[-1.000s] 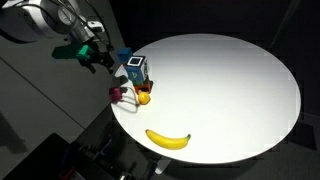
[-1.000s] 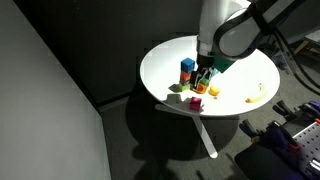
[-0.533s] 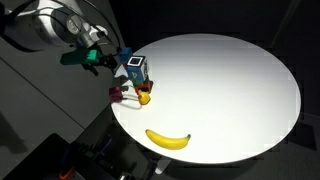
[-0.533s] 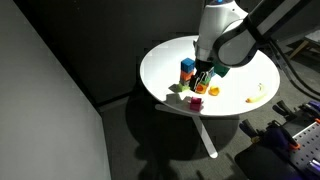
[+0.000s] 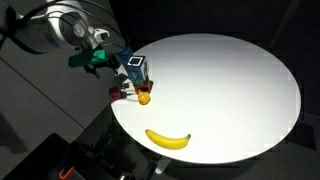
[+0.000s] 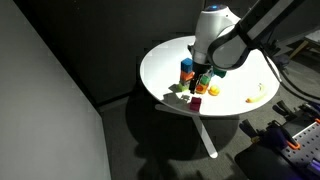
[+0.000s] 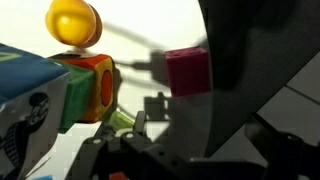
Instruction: Put the pink block on top of the blue block
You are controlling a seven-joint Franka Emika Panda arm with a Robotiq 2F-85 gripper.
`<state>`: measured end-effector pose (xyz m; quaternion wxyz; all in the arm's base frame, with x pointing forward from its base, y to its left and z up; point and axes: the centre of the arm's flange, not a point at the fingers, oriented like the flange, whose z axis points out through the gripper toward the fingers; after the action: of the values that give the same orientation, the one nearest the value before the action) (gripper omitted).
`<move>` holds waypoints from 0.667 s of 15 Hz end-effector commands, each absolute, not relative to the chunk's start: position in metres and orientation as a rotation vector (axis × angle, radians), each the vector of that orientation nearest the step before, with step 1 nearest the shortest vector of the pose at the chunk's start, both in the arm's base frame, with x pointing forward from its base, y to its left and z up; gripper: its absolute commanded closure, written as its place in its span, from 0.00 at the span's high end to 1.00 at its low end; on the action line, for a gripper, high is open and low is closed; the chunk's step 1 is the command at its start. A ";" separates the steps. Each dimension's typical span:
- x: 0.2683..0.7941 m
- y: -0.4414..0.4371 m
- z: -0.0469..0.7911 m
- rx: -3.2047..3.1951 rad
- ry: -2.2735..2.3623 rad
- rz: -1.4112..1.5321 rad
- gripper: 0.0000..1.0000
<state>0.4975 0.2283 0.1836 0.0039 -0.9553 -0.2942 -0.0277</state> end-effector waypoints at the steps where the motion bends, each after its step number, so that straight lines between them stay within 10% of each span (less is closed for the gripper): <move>1: 0.509 0.231 0.181 -2.968 -1.060 -0.086 1.00; 10: 0.501 0.230 0.179 -2.970 -1.026 -0.077 1.00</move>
<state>0.5005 0.2302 0.1788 -0.0009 -0.9450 -0.3263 -0.0245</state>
